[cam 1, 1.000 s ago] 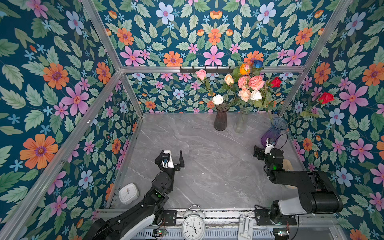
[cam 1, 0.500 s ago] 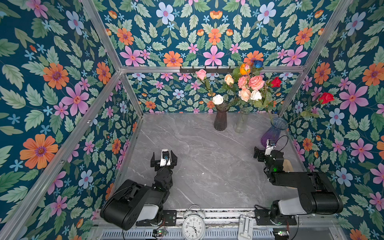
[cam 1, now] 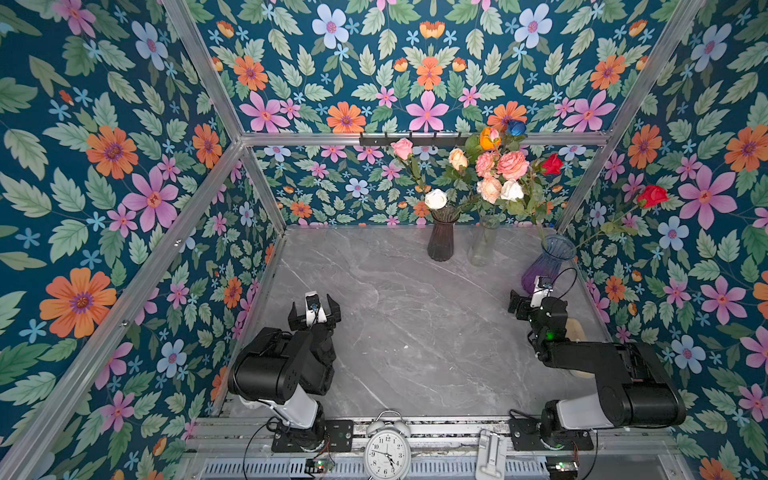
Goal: Arrange the flowers into the vase
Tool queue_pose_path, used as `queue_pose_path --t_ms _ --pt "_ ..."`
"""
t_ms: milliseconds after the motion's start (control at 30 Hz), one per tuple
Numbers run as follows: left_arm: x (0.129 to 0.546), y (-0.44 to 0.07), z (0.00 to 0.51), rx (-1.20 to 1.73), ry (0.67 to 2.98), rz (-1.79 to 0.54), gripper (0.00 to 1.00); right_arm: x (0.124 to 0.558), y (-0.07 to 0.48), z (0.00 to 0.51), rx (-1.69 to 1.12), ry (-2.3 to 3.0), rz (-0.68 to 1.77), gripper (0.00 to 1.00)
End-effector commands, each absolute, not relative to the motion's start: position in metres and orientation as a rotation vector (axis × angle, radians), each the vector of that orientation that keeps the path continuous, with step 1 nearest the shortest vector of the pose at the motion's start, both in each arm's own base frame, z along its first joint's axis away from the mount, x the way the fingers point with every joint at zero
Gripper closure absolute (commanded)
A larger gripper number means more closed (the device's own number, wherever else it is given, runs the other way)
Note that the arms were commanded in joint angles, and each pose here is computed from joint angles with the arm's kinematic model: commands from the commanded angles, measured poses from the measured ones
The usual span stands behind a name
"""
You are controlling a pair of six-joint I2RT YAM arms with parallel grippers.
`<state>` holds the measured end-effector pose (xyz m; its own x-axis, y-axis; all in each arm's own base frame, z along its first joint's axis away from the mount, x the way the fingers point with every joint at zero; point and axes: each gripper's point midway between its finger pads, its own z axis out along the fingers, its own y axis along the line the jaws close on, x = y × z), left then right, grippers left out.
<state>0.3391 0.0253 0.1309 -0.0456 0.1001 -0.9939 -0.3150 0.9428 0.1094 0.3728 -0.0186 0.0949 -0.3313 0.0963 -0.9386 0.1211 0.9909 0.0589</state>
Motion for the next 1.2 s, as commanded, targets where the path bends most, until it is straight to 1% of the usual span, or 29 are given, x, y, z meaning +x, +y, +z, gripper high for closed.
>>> queue_pose_path --t_ms 0,67,100,133,367,500,567,633,667,733,767,1100,1167 --pt "0.356 0.022 0.134 -0.17 1.574 0.249 0.0 0.375 -0.02 0.098 0.171 1.897 -0.03 0.01" --pt "0.373 0.028 0.116 -0.197 1.697 0.256 0.0 0.374 -0.02 0.098 0.171 1.898 -0.03 0.01" --pt "0.383 0.029 0.117 -0.19 1.703 0.218 0.0 0.374 -0.021 0.098 0.172 1.9 -0.031 0.01" --pt "0.383 0.034 0.117 -0.201 1.702 0.188 0.0 0.374 -0.021 0.098 0.172 1.899 -0.03 0.01" --pt "0.382 0.036 0.116 -0.205 1.705 0.194 0.0 0.374 -0.02 0.099 0.166 1.894 -0.03 0.01" --pt "0.382 0.034 0.116 -0.196 1.703 0.187 0.0 0.361 -0.008 0.11 0.094 1.803 0.019 0.01" --pt "0.386 0.007 0.115 -0.032 1.718 0.089 0.0 0.361 -0.006 0.107 0.081 1.806 0.026 0.01" --pt "0.383 -0.005 0.116 0.044 1.71 0.052 0.0 0.377 -0.003 0.097 0.067 1.912 0.039 0.01" --pt "0.387 -0.004 0.117 0.036 1.711 0.047 0.0 0.375 -0.007 0.096 0.082 1.925 0.078 0.01" --pt "0.392 0.011 0.11 -0.049 1.755 0.055 0.0 0.377 -0.007 0.097 0.087 1.911 0.086 0.01" --pt "0.392 0.013 0.113 -0.052 1.74 0.06 0.0 0.376 -0.007 0.096 0.086 1.924 0.084 0.01" --pt "0.391 0.013 0.113 -0.053 1.739 0.065 0.0 0.375 -0.005 0.098 0.071 1.912 0.087 0.01" --pt "0.388 0.005 0.113 -0.009 1.728 0.035 0.0 0.373 -0.001 0.099 0.05 1.899 0.105 0.01"
